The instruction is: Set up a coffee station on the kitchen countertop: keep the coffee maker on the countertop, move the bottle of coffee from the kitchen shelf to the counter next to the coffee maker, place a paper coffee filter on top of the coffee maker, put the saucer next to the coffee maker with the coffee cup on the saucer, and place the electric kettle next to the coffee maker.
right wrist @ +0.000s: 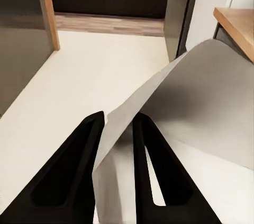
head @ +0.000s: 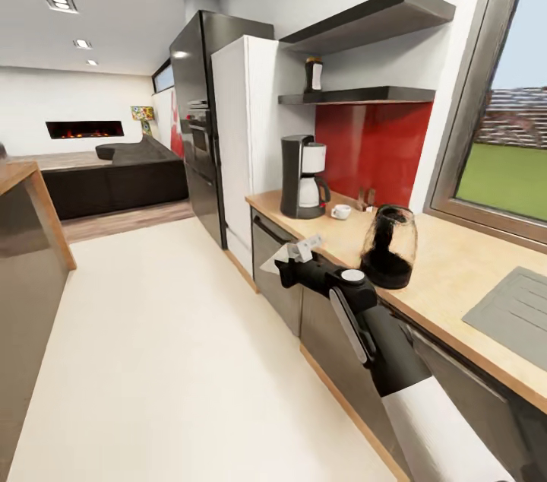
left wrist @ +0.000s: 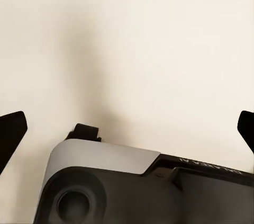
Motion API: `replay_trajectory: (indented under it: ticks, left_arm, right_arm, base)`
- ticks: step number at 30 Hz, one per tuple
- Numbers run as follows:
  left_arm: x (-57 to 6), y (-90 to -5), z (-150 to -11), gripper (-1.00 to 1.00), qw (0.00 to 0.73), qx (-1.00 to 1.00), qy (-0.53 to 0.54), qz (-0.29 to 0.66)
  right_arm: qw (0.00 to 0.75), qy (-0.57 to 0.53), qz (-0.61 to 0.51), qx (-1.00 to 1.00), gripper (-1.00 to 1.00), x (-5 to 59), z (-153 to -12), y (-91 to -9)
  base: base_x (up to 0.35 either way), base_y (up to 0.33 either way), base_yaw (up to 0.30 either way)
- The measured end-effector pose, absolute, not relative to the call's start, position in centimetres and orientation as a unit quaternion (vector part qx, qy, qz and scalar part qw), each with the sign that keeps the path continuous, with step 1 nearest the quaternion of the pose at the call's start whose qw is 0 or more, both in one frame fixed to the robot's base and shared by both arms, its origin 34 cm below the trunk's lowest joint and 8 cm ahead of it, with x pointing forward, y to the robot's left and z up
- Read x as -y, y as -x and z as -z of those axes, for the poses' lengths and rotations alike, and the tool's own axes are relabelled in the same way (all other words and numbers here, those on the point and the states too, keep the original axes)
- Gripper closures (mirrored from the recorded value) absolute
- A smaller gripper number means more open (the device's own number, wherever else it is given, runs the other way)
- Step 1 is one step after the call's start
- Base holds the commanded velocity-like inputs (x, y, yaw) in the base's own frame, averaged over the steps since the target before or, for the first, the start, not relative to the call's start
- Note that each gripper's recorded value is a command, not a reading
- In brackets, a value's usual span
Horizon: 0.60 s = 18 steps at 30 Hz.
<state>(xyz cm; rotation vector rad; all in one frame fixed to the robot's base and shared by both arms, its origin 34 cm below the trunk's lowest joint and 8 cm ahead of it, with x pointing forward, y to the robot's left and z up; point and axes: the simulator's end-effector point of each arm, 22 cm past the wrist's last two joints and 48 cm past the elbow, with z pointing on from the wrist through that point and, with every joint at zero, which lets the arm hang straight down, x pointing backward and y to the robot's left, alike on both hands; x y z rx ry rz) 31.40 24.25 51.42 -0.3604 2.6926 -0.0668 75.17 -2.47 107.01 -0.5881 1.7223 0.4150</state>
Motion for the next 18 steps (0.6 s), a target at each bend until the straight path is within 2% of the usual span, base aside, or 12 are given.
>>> replay_trajectory:
  ticks: [8,14,18]
  left_arm:
    - [-24.25,-31.39,-51.42,-1.00,0.210,-0.969,0.130,0.024]
    - [-24.24,-31.37,-51.41,-1.00,0.210,-0.969,0.130,0.024]
    - [-24.21,-31.38,-51.41,-1.00,0.210,-0.969,0.129,0.024]
  right_arm:
    - [0.595,0.253,-0.178,-0.742,1.00,2.47,-106.97,-75.18]
    - [0.595,0.253,-0.178,-0.742,1.00,2.50,-106.94,-75.19]
    - [0.595,0.253,-0.178,-0.742,1.00,2.56,-106.93,-75.21]
  base:
    - [0.275,0.229,0.259]
    - [0.282,0.211,0.054]
    - [0.315,0.076,0.008]
